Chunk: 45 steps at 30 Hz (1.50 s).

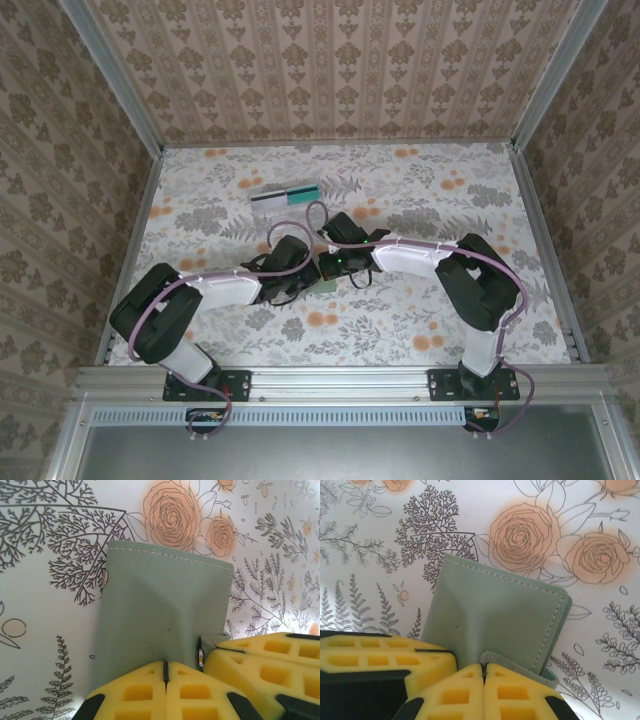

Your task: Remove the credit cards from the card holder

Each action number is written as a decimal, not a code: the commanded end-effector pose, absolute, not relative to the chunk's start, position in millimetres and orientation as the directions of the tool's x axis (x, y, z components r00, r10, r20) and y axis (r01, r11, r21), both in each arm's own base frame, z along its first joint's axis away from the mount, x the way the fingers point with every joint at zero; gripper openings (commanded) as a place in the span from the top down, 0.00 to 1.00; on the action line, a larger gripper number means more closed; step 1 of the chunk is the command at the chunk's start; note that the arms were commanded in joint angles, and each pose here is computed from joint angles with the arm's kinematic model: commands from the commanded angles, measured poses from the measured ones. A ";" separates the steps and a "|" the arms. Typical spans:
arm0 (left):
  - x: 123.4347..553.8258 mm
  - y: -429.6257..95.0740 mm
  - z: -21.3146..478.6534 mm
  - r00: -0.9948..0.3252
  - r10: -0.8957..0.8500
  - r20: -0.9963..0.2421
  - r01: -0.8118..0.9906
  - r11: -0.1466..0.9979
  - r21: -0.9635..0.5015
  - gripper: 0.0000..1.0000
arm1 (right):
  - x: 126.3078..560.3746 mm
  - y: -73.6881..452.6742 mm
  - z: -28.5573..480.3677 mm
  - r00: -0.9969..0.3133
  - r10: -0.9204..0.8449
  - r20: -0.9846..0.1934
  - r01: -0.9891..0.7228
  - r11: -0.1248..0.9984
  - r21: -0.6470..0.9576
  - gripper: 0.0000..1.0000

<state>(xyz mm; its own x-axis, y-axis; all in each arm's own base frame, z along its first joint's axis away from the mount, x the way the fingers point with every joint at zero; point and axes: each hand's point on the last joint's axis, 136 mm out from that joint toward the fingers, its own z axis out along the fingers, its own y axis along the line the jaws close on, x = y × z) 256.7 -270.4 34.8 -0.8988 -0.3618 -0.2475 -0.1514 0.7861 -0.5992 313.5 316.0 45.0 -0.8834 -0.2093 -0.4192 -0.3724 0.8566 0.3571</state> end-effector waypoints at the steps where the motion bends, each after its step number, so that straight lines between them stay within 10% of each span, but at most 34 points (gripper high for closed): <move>1: 237.6 -238.6 -0.9 -0.900 -0.388 -0.199 -0.272 0.855 -0.441 1.00 | 313.1 317.0 60.3 -0.913 -0.108 -0.394 -0.316 0.799 0.511 1.00; 19: 242.8 -244.2 8.0 -0.904 -0.362 -0.230 -0.225 0.857 -0.463 1.00 | 320.1 292.0 99.6 -0.916 0.031 -0.400 -0.262 0.708 0.656 1.00; 25: 259.6 -231.3 81.3 -0.856 -0.332 -0.396 -0.127 0.878 -0.462 0.46 | 319.6 295.4 116.3 -0.910 0.045 -0.412 -0.273 0.682 0.678 1.00; 45: 244.2 -140.2 145.3 -0.738 -0.405 -0.539 -0.124 0.867 -0.482 0.43 | 323.8 352.0 171.3 -0.887 0.000 -0.461 -0.369 0.598 0.711 1.00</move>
<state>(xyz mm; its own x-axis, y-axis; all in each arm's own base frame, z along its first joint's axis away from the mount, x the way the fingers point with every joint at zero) 249.3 -147.0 153.8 -0.7233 -0.4415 -0.5309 -0.1278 0.8412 -0.5254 324.1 349.4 175.2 -0.8732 0.0104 -0.4872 -0.3865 0.5941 0.7054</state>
